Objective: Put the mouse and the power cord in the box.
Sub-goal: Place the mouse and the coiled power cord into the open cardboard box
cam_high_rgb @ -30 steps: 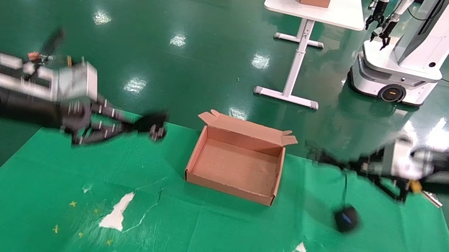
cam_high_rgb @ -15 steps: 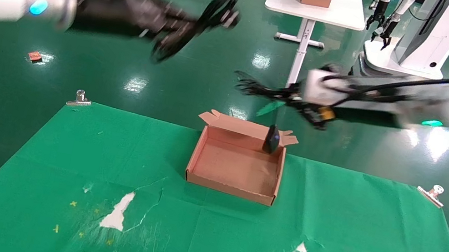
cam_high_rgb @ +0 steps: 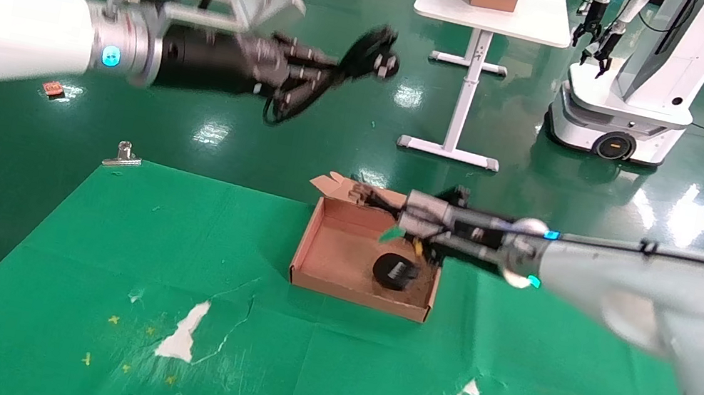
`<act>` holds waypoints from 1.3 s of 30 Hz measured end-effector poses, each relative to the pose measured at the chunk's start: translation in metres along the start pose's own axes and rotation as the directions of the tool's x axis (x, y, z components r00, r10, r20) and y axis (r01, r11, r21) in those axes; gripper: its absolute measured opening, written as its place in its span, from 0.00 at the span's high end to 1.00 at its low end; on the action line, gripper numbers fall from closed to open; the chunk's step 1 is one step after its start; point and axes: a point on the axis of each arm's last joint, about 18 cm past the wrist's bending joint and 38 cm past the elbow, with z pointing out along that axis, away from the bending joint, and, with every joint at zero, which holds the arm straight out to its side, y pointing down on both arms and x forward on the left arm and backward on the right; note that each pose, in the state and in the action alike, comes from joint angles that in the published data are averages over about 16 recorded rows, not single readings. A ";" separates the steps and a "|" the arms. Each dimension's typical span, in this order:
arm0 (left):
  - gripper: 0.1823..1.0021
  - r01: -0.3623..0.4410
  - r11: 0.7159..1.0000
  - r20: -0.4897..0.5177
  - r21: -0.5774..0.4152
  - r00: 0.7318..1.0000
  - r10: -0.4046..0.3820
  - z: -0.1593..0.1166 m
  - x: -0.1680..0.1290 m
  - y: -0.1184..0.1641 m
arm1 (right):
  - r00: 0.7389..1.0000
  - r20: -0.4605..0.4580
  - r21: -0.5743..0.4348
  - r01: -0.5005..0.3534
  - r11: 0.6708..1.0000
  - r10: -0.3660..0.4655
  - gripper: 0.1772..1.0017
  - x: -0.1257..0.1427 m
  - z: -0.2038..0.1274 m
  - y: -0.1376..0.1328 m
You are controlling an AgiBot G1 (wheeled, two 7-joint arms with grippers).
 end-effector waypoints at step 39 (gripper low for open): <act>0.90 -0.137 0.985 -0.213 -0.100 0.970 0.114 0.087 0.133 0.047 | 0.987 -0.134 -0.196 0.057 0.979 -0.084 0.53 0.080 -0.104 0.096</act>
